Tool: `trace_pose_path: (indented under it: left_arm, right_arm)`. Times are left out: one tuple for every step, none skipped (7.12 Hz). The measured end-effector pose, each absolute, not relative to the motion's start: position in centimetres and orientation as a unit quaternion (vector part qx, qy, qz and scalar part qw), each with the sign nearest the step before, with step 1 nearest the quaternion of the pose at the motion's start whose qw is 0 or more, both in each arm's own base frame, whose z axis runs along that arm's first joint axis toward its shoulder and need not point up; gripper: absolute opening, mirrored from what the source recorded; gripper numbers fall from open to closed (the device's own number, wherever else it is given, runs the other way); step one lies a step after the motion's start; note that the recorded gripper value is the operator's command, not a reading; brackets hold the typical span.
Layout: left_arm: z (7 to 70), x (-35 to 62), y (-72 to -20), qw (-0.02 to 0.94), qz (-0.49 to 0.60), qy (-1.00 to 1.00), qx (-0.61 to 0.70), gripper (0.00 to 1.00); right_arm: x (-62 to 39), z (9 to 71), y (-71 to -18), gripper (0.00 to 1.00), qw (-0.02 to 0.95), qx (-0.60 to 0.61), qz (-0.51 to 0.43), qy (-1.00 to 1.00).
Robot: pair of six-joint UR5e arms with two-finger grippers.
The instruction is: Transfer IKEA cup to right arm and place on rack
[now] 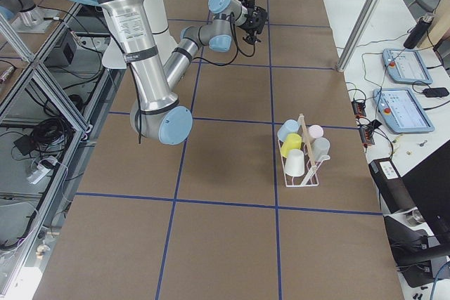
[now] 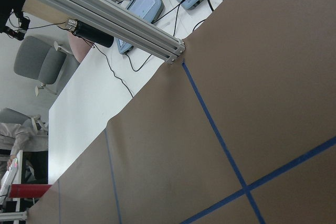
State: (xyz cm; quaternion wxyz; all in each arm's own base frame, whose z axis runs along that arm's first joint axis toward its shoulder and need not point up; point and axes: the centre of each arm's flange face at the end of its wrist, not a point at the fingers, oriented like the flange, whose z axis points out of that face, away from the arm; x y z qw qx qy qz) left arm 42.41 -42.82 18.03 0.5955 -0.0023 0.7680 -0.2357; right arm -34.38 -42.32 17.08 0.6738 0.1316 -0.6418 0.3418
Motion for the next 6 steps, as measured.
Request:
trace_pose_path:
  left_arm:
    - [18.5, 41.7, -42.8, 0.583, -0.238, 0.777, 0.0, 0.0]
    - [18.5, 40.8, -43.1, 0.569, -0.245, 0.785, -0.004, 0.0]
    - [18.3, 39.7, -43.6, 0.551, -0.252, 0.795, -0.008, 0.0]
    - [18.1, 38.8, -43.8, 0.536, -0.25, 0.806, -0.008, 0.0]
    - [18.0, 38.1, -43.7, 0.523, -0.244, 0.817, -0.007, 0.0]
    - [17.9, 37.6, -43.6, 0.511, -0.239, 0.826, -0.007, 0.0]
  right_arm:
    - [-34.2, 16.7, -42.1, 1.0, 0.663, 0.125, 0.348, -0.651]
    - [-34.3, 16.4, -42.0, 1.0, 0.658, 0.122, 0.349, -0.656]
    - [-34.4, 15.9, -41.8, 1.0, 0.655, 0.12, 0.349, -0.66]
    - [-34.5, 15.5, -41.7, 1.0, 0.652, 0.12, 0.347, -0.663]
    - [-34.7, 15.3, -41.7, 1.0, 0.651, 0.119, 0.346, -0.665]
    - [-34.8, 15.1, -41.7, 1.0, 0.65, 0.119, 0.345, -0.666]
